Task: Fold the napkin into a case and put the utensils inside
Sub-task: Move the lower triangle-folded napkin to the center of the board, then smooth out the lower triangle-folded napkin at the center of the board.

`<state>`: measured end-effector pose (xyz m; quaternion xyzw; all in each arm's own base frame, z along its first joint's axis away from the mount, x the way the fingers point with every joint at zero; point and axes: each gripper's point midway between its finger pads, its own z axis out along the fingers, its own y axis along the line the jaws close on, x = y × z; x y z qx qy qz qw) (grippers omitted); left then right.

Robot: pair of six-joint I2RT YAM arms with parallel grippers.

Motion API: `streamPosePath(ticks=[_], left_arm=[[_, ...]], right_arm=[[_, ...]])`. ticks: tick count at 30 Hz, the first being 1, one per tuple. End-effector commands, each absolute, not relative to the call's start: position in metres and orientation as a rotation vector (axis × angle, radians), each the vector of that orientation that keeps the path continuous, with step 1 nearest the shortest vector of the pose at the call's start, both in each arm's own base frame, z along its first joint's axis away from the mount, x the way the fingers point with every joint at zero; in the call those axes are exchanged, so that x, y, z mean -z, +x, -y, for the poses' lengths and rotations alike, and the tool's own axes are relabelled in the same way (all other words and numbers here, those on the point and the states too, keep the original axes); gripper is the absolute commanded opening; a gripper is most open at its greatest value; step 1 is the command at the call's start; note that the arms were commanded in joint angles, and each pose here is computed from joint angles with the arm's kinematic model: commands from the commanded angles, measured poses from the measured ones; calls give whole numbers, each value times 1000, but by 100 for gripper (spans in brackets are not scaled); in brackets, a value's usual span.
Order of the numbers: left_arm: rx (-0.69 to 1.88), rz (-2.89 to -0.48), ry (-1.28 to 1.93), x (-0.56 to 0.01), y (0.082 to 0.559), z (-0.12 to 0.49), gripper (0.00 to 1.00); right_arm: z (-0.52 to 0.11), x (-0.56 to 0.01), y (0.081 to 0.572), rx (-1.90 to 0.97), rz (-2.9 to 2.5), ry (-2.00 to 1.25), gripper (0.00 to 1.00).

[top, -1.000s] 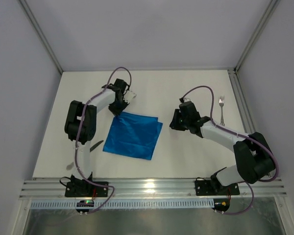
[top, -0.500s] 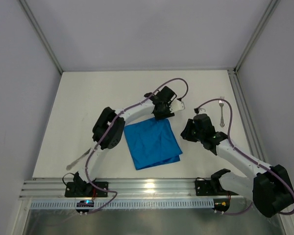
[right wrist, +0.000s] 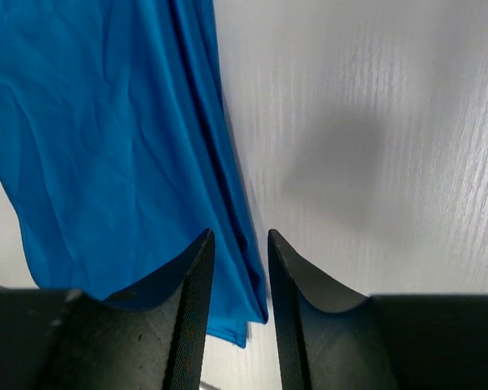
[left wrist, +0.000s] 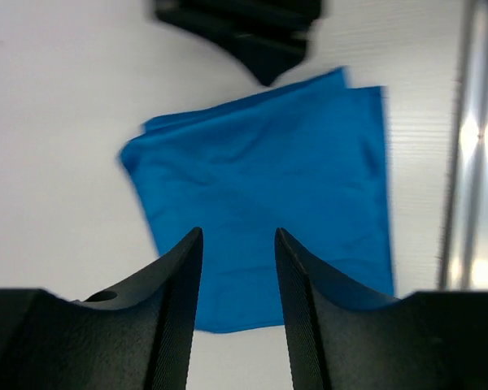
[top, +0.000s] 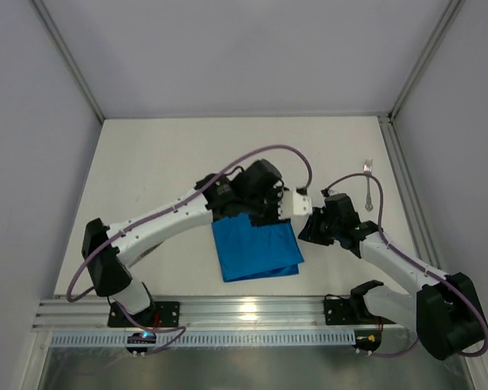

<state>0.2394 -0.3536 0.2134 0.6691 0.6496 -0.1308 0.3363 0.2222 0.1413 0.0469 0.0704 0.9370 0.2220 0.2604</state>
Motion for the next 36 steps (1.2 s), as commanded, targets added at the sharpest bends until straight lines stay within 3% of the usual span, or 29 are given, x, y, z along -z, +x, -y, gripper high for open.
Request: streamPosePath(ticks=[1,4,8,14,30,33,36], left_arm=[[410,-1765,2097,-135,153,345,44],[369,-1629,2238,-109,108,366,48],[408,-1564,2213,-98,93,400,48],[428,-1609,2153,-70,90,434,38],[309,-1666,2125,-15,106,435,24],[306,-1671,2124,-8,107,434,18],[298,-1693,2115,-4,112,432,10]], right_arm=[[-144,-52,204,-658,-2574,145,37],[-146,-46,189,-702,-2606,123,37],[-147,-39,179,-725,-2636,125,37],[-147,-29,171,-742,-2660,136,36],[-148,-27,163,-761,-2694,140,32],[-149,-23,161,-770,-2704,150,27],[-152,-19,159,-794,-2721,152,16]])
